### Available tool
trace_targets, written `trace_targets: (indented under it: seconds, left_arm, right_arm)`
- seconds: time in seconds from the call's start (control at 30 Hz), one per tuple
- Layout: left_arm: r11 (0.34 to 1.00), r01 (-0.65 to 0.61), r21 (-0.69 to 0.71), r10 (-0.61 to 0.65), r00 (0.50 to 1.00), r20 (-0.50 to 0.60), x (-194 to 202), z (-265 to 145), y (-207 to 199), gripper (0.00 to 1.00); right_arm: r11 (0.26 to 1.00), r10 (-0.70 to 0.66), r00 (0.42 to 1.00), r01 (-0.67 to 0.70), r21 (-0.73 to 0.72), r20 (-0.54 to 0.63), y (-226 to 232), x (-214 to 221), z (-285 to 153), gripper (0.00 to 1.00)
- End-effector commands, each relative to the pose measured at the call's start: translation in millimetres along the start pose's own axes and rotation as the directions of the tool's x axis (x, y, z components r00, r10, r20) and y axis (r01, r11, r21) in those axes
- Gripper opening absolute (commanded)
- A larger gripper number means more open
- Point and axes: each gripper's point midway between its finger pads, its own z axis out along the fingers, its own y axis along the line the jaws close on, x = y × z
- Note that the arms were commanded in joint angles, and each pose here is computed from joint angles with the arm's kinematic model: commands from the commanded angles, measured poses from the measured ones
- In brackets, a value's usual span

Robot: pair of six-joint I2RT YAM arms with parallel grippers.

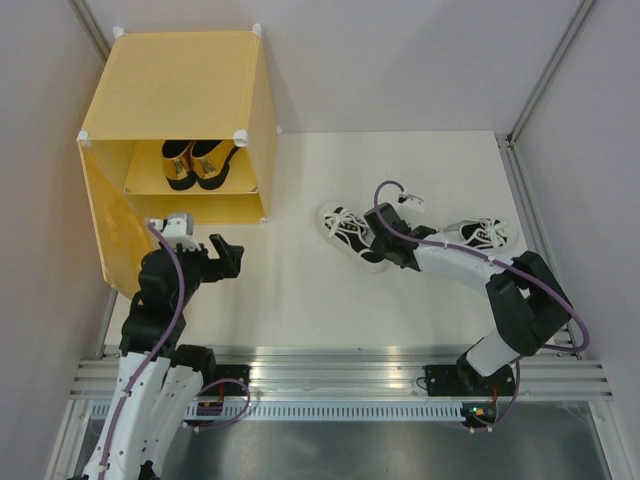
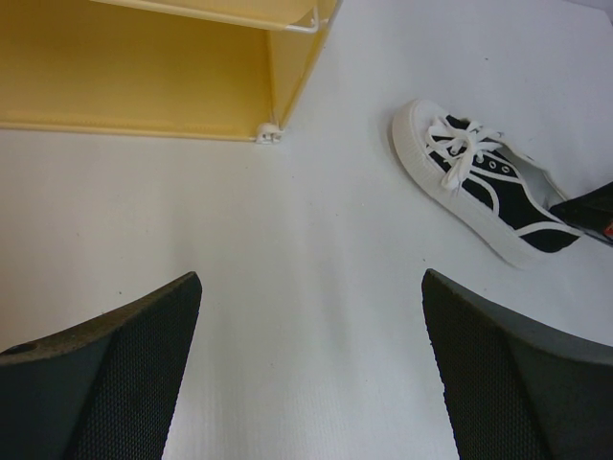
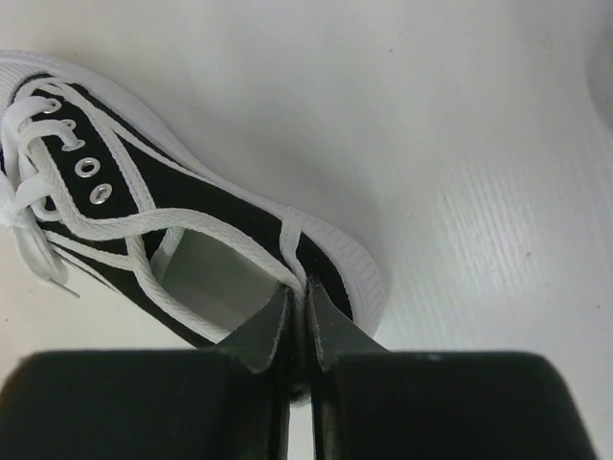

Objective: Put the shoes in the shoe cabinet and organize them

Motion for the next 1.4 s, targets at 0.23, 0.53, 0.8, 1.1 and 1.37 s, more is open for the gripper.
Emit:
trace_targets:
  seconds: [0.23,0.53,0.8,1.1,1.37]
  left_arm:
    - [1.000,0.017,0.023,-0.017,1.000,0.002,-3,4,-5,0.99]
    - [0.988,0.125,0.092,-0.111,0.983,-0.144,6,3,-28,0.99]
    - [0.958,0.240,0.155,-0.202,0.953,-0.227,5,5,-53,0.98]
    - [0.968,0.218,0.123,-0.168,0.932,-0.322,30,25,-84,0.98]
    - [0.975,0.195,0.109,-0.132,0.897,-0.422,81,49,-135,0.98]
  right_arm:
    - [0.982,-0.051,0.994,0.032,-0.187,-0.096,63,65,-44,0.29]
    - [0.874,-0.369,0.914,0.279,-0.397,-0.170,108,147,-91,0.38]
    - [0.821,-0.430,0.901,0.361,-0.443,-0.063,122,144,-115,0.48]
    - [0.868,-0.404,0.914,0.371,-0.330,-0.033,92,107,-78,0.51]
    - [0.887,-0.368,0.929,0.342,-0.310,-0.029,80,68,-59,0.51]
